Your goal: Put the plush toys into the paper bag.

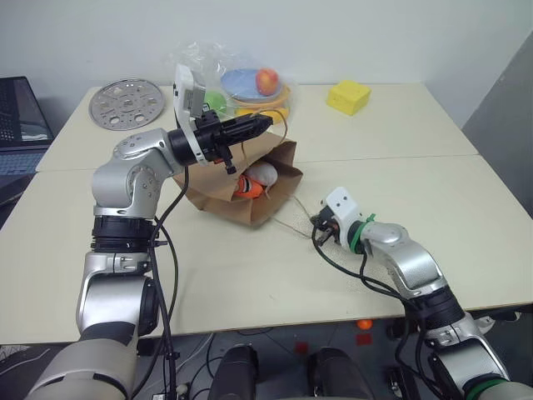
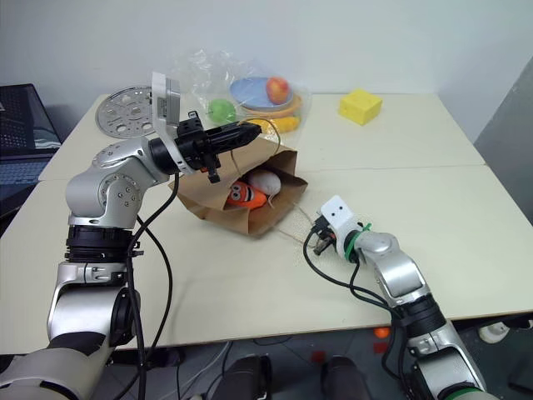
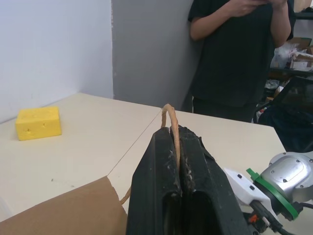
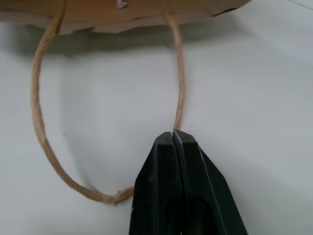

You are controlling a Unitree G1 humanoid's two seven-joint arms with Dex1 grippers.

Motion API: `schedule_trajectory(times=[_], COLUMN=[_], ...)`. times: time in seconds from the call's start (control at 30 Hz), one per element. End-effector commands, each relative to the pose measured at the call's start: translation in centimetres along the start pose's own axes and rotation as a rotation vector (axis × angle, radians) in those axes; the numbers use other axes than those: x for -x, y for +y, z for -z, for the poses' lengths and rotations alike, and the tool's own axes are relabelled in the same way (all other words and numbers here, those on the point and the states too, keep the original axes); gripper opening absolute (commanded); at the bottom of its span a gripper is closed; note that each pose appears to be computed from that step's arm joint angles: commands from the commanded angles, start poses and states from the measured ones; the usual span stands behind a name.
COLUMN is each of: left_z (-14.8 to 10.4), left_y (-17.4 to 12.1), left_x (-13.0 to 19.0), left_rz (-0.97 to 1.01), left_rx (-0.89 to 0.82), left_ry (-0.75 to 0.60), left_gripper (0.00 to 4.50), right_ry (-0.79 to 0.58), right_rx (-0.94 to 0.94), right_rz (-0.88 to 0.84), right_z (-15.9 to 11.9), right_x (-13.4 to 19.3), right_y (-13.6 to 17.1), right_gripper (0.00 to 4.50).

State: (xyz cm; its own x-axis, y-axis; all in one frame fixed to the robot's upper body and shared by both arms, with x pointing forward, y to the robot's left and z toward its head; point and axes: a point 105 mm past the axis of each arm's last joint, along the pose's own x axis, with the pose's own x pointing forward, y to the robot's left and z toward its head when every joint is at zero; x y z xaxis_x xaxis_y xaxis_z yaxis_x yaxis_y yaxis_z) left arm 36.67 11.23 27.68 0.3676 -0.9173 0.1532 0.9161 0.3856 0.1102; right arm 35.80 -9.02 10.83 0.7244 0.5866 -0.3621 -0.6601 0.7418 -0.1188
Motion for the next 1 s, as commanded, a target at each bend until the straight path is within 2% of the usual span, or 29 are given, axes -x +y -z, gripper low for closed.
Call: schedule_trajectory(times=[0.03,0.2,0.27,0.33,0.4,0.5,0.6,0.87,1.0], left_z=[-1.7,-2.1,-2.3,-2.2,-2.1,-1.9,-1.9,-1.8,-1.7], left_y=[-0.1,0.1,0.2,0.2,0.1,-0.1,-0.2,-0.5,-0.6], left_x=[-0.1,-0.2,-0.2,-0.3,-0.4,-0.5,-0.2,-0.2,-0.2], left_rz=[0.004,-0.002,-0.004,-0.003,0.000,0.007,0.006,0.009,0.010], left_rx=[-0.052,-0.050,-0.049,-0.050,-0.049,-0.049,-0.047,-0.044,-0.041], left_ry=[-0.046,-0.059,-0.066,-0.066,-0.066,-0.065,-0.062,-0.056,-0.051], left_gripper=[0.00,0.00,0.00,0.00,0.00,0.00,0.00,0.00,0.00], right_ry=[-0.168,-0.240,-0.239,-0.210,-0.147,-0.124,-0.095,-0.067,-0.038], right_rx=[-0.032,-0.074,-0.082,-0.066,0.010,0.116,0.134,0.153,0.183], right_rz=[-0.015,-0.044,-0.054,-0.043,-0.028,-0.110,-0.174,-0.181,-0.178], right_z=[-5.8,-9.6,-10.3,-9.9,-8.0,-6.1,-4.3,-1.9,-0.8], right_x=[3.4,6.4,7.0,6.8,5.4,4.2,3.8,1.4,0.0], right_y=[-1.0,-1.1,-0.9,-0.8,-0.2,2.4,4.3,5.5,5.6], right_gripper=[0.02,0.02,0.02,0.02,0.02,0.60,1.63,4.40,4.46])
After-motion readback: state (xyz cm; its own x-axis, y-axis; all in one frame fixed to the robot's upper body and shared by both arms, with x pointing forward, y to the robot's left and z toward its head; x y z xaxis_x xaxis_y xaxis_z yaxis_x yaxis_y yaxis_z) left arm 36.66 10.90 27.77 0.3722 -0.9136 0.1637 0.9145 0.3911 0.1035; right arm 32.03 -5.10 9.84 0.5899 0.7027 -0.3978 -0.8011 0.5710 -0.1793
